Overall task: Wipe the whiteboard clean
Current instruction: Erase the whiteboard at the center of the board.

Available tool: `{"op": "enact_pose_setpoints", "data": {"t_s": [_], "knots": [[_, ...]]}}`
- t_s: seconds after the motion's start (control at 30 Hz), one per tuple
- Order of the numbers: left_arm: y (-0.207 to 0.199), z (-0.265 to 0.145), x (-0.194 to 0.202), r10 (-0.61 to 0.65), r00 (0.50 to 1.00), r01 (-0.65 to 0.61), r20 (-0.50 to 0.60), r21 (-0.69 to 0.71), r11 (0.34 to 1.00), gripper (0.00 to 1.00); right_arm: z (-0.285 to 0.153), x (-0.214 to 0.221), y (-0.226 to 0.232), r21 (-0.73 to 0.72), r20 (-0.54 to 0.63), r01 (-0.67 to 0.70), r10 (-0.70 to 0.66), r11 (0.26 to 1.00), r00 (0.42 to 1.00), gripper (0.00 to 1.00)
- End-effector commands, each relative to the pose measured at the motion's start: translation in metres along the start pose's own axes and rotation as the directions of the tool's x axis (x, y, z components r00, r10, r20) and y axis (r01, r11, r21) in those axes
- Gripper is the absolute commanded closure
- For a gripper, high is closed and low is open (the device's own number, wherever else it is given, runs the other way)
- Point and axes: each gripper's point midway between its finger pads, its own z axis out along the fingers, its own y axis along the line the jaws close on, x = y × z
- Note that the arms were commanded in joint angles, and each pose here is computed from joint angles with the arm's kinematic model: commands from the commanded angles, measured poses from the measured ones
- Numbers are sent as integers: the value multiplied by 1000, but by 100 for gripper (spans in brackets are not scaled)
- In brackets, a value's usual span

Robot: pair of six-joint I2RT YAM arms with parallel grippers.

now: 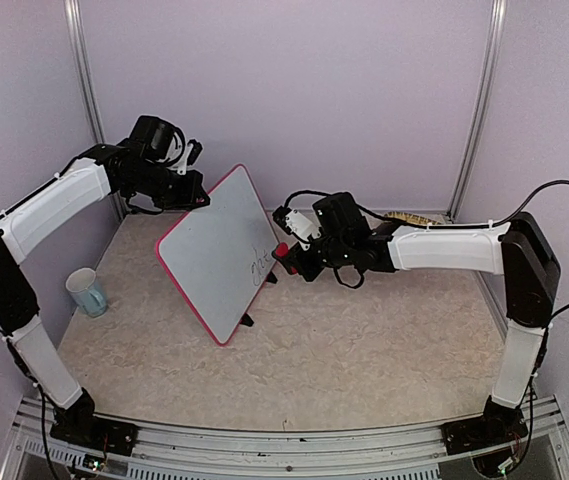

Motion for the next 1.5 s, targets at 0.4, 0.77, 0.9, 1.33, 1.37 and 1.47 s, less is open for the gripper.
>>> {"op": "enact_pose_setpoints", "data": {"t_s": [0.4, 0.77, 0.9, 1.33, 1.37, 1.47], "knots": [[-8, -44, -20, -7, 996, 4, 88, 30, 1000, 100, 10, 9, -4, 9, -12, 0, 0, 1000, 1000, 90], [-13, -61, -8, -44, 994, 37, 99, 72, 997, 100, 11, 5, 2, -22, 5, -6, 6, 1000, 1000, 90], [-11, -61, 4, -61, 993, 53, 105, 83, 995, 100, 17, 3, 11, -72, 17, -11, 12, 997, 1000, 90], [8, -44, 28, -66, 995, 61, 80, 58, 996, 100, 62, -16, 48, -112, 36, 121, -118, 986, 992, 91], [8, -42, 29, -65, 995, 61, 79, 59, 996, 100, 66, -17, 49, -119, 37, 123, -119, 985, 992, 91], [9, -40, 30, -56, 995, 51, 84, 56, 997, 100, 77, -17, 56, -151, 36, 132, -128, 980, 991, 91]]}}
